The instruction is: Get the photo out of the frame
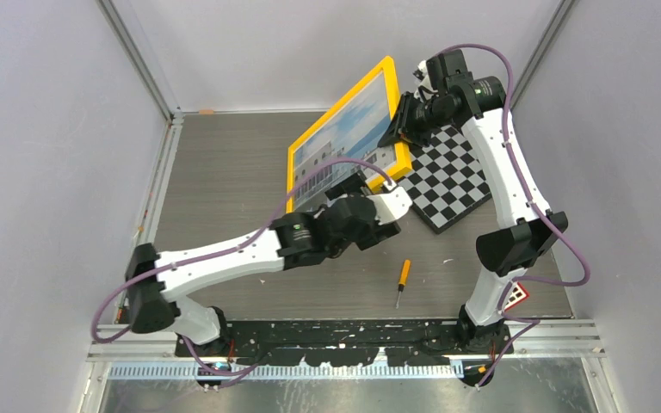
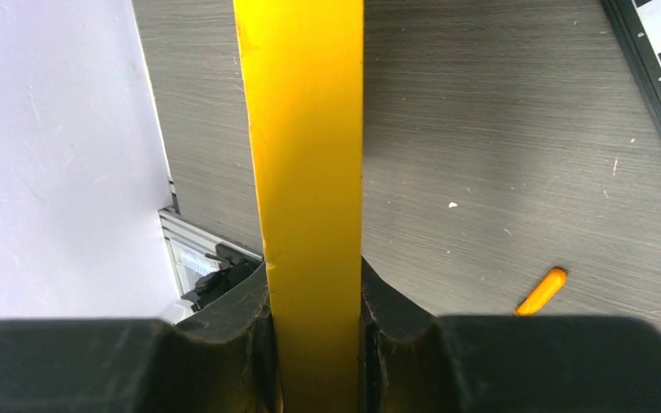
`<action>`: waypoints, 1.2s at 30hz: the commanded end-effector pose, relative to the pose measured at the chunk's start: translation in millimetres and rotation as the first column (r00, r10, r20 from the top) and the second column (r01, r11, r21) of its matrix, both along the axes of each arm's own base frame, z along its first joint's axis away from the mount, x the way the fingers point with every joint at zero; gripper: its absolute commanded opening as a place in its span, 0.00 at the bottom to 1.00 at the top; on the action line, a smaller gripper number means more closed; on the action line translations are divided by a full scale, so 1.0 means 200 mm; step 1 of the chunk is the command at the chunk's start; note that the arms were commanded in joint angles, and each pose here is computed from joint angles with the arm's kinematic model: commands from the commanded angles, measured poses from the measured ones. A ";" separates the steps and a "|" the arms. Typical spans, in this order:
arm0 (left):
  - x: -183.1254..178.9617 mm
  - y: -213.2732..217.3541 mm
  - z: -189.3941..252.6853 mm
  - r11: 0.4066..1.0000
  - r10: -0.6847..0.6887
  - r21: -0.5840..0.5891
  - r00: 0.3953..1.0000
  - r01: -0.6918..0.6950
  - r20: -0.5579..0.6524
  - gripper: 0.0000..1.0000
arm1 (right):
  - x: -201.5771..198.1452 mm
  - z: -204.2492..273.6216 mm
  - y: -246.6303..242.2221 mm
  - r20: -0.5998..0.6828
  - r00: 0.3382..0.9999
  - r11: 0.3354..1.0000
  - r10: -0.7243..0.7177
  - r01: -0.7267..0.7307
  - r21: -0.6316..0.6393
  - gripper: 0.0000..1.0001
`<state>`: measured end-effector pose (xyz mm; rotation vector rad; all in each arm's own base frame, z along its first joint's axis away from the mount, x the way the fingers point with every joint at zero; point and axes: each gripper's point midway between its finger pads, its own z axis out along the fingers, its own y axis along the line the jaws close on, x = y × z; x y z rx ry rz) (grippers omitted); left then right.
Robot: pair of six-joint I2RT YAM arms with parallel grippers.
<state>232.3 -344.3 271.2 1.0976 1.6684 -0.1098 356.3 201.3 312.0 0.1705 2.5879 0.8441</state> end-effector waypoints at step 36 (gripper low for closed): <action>0.43 0.24 0.10 0.921 0.384 0.007 0.912 -0.389 0.145 0.00 | -0.13 0.24 0.10 0.059 0.997 0.978 0.039 -0.050 0.201 0.58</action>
